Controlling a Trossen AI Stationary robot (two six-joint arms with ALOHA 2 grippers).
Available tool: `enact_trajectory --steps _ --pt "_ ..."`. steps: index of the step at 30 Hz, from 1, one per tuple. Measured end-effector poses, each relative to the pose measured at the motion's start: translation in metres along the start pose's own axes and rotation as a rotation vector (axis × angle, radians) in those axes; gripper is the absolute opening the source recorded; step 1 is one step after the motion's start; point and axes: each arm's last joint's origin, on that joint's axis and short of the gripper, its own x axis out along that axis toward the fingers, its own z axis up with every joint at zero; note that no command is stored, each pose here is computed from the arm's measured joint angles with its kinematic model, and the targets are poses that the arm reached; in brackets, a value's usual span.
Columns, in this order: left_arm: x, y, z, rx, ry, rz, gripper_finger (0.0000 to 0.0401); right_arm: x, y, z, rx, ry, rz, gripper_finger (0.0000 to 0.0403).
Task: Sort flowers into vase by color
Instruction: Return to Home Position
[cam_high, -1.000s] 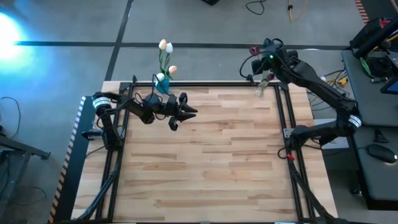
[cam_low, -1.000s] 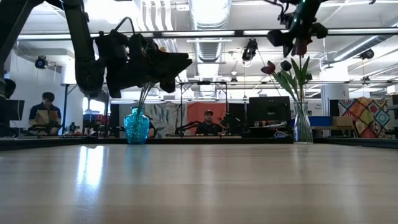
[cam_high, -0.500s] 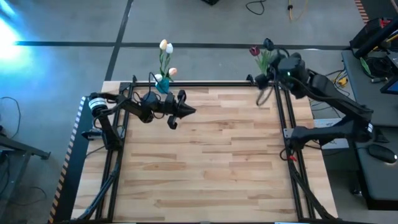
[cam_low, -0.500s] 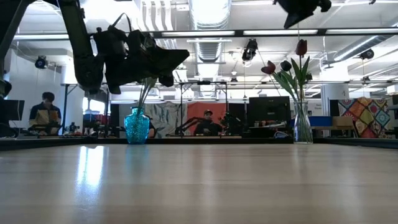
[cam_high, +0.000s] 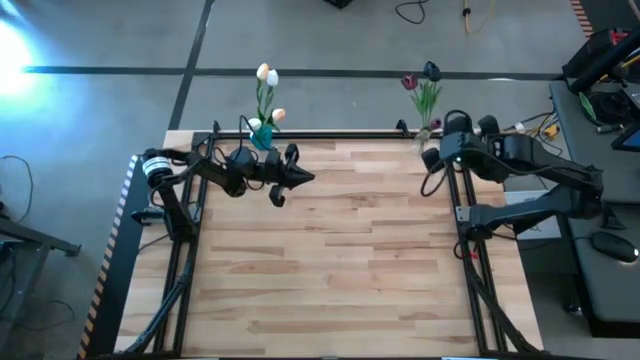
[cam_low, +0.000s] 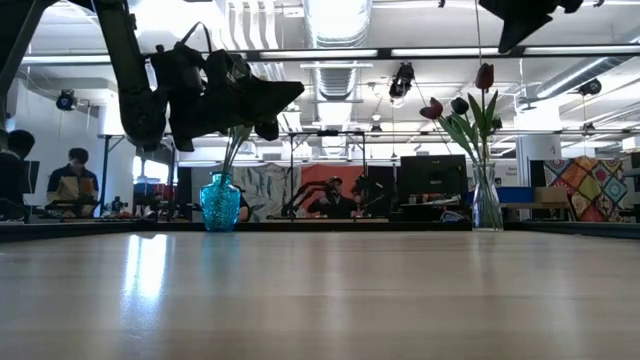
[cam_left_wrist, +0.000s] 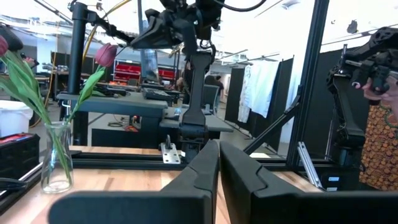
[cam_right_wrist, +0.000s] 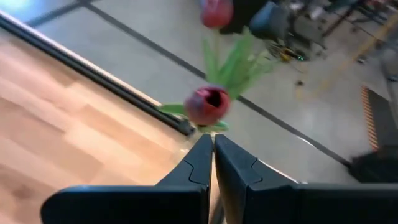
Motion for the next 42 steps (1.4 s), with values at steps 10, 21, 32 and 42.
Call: enact_trajectory --steps 10,21,32,42 --pt "0.000 0.000 0.000 0.000 0.000 0.000 0.0000 0.024 0.018 0.006 0.022 0.035 -0.171 0.0013" --pt "0.000 0.000 0.000 0.001 0.000 0.000 0.0000 0.058 0.051 0.029 -0.095 0.006 -0.109 0.0013" --pt "-0.002 -0.001 -0.002 0.029 0.018 -0.038 0.0000 0.043 0.053 0.042 -0.237 -0.118 0.229 0.0013" --pt "-0.007 -0.006 0.005 0.111 0.081 -0.008 0.0000 0.060 0.098 0.018 -0.399 -0.306 0.533 0.0013"
